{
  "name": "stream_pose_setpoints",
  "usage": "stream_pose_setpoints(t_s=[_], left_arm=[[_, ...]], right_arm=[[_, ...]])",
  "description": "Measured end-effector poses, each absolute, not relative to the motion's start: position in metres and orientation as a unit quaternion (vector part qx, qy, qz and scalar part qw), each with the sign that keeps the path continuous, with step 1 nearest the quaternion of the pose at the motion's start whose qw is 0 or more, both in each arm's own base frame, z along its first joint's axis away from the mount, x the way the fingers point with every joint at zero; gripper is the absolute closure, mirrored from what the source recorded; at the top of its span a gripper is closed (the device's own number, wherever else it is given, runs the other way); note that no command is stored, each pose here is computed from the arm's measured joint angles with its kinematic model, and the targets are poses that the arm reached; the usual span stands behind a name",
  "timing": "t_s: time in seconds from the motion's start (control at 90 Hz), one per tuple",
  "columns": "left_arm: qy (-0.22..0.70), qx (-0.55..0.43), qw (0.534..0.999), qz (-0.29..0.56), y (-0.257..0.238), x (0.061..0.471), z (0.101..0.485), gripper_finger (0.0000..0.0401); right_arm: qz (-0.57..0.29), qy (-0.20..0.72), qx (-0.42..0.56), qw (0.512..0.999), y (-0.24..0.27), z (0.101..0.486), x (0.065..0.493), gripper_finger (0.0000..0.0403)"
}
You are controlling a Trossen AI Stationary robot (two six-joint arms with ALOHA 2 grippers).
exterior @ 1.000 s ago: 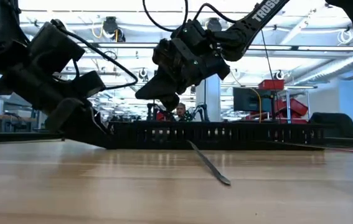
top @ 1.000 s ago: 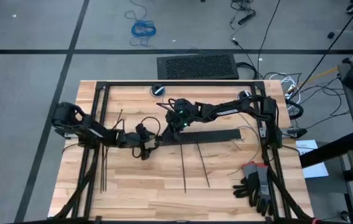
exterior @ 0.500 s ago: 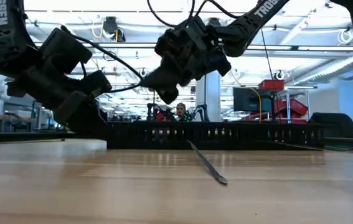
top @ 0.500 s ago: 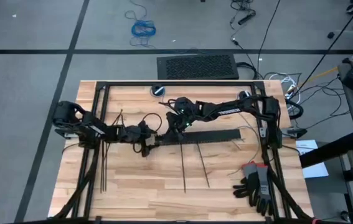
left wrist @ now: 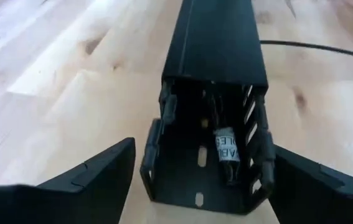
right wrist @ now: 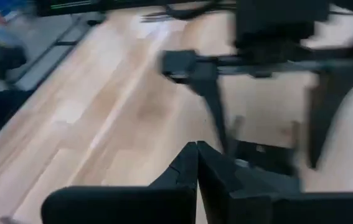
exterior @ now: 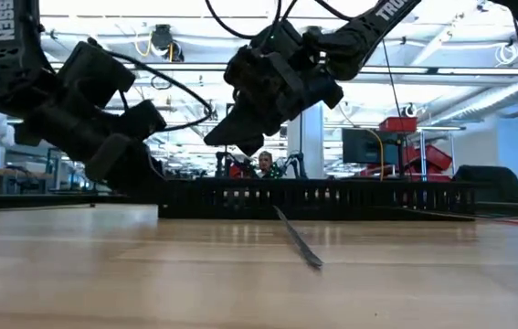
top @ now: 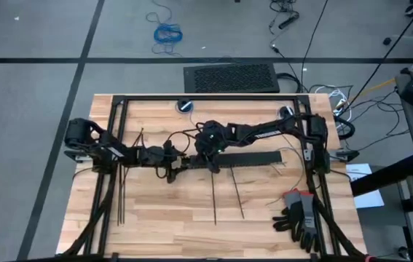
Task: Ziptie cables
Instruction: Close the black cable duct
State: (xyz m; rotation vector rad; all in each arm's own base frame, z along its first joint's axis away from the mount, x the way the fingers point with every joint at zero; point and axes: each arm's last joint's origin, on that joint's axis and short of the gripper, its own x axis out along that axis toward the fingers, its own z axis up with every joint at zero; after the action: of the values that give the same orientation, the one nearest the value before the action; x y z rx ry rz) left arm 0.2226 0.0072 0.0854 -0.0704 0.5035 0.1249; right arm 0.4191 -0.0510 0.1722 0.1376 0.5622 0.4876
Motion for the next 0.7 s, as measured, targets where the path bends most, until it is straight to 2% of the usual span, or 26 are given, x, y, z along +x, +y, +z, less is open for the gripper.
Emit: stream_pose_setpoints(t_s=[0.233,0.5,0.7], left_arm=[[0.248,-0.033,0.966,0.062,0.007,0.226,0.075,0.0086],[0.240,-0.014,0.969,0.054,0.007,0.238,0.075,0.0088],[0.237,-0.015,0.970,0.052,0.007,0.239,0.076,0.0113]], right_arm=[[0.257,0.310,0.071,0.913,-0.053,0.167,0.412,0.0403],[0.181,0.332,0.028,0.925,-0.057,0.162,0.413,0.0403],[0.129,0.335,0.018,0.933,-0.061,0.163,0.415,0.0403]])
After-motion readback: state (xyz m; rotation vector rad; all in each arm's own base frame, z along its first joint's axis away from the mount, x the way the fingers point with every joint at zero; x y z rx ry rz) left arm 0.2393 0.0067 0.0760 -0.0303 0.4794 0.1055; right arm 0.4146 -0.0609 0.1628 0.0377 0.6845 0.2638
